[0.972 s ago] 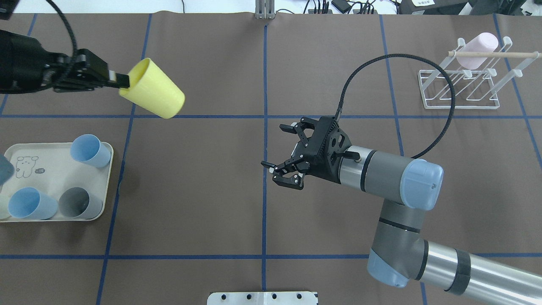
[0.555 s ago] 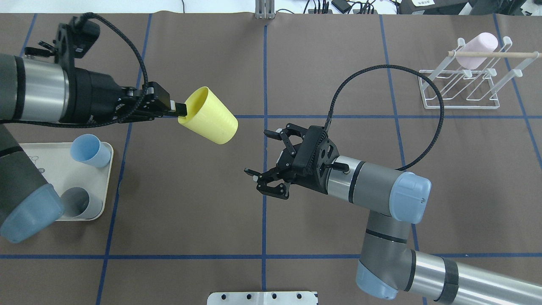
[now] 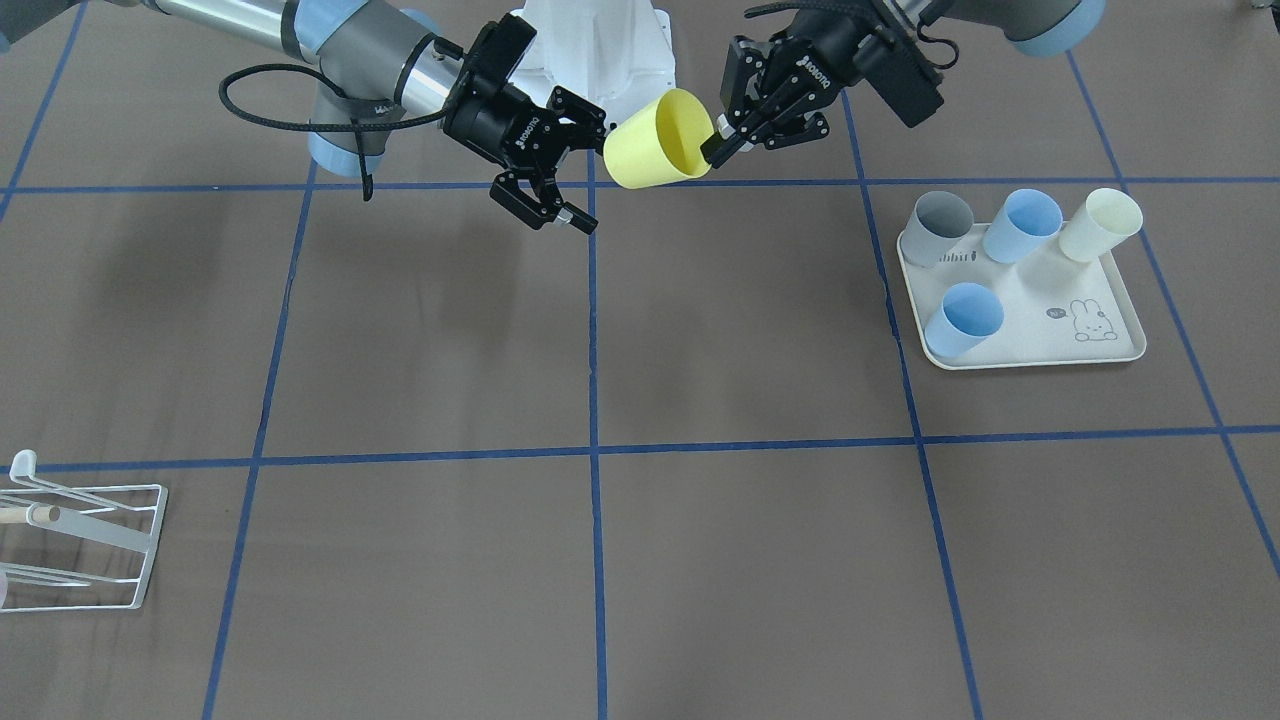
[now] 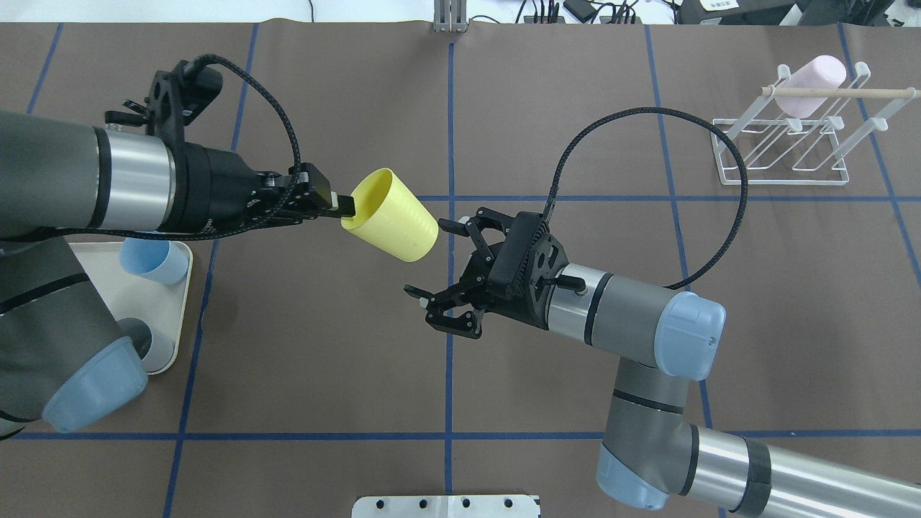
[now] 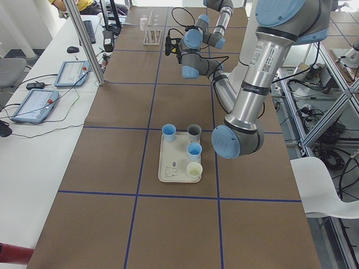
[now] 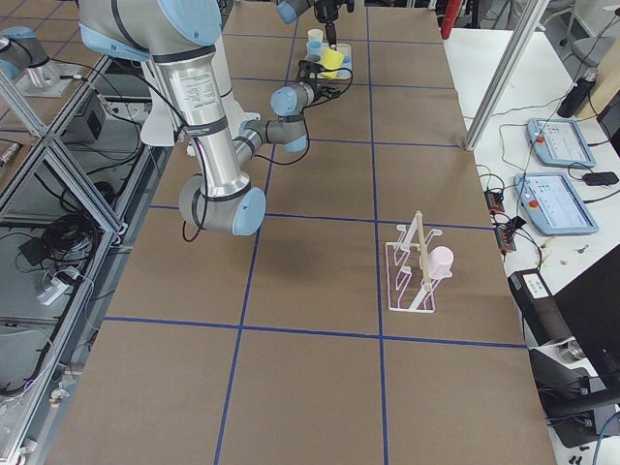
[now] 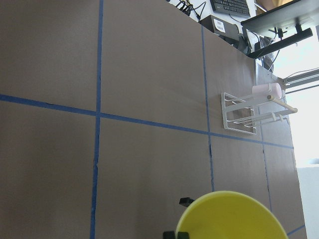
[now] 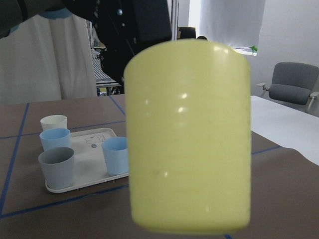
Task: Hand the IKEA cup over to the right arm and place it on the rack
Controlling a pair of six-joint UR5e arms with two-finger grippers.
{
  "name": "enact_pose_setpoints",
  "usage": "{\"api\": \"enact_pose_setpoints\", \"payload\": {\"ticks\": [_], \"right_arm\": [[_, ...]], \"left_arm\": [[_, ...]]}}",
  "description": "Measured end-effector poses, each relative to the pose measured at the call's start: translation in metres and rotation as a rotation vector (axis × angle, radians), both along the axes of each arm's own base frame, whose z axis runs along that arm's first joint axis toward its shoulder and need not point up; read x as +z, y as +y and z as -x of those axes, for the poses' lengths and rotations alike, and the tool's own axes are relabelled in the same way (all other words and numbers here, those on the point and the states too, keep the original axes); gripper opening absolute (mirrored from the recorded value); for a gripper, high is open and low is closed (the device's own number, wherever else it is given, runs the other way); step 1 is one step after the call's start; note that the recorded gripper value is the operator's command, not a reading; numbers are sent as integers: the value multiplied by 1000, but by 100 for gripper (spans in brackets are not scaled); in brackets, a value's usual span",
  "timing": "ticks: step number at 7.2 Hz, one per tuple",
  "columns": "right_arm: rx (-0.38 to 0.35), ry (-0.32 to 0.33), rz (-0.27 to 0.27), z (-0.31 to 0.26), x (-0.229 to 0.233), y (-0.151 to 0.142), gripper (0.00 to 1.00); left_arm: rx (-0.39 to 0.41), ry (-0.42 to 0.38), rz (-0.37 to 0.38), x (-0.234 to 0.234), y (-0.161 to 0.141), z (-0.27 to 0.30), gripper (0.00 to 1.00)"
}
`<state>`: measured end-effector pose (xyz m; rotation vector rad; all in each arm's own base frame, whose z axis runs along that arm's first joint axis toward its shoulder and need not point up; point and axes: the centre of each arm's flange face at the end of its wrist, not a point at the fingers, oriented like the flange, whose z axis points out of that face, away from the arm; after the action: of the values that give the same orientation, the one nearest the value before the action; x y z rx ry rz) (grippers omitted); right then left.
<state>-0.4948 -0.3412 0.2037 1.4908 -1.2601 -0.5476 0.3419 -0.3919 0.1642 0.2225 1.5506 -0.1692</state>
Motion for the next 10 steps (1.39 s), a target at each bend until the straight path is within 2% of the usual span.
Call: {"api": "enact_pose_setpoints", "payload": {"ticks": [2, 5, 10], "right_arm": [[8, -5, 0, -1, -2, -1, 99], [22, -8, 5, -2, -2, -2, 99], [19, -2, 3, 1, -1, 0, 99]], "left_arm": [[24, -3, 2, 1, 10, -18, 0], [40, -22, 11, 9, 10, -33, 0], [32, -12, -2, 4, 7, -25, 0]]}}
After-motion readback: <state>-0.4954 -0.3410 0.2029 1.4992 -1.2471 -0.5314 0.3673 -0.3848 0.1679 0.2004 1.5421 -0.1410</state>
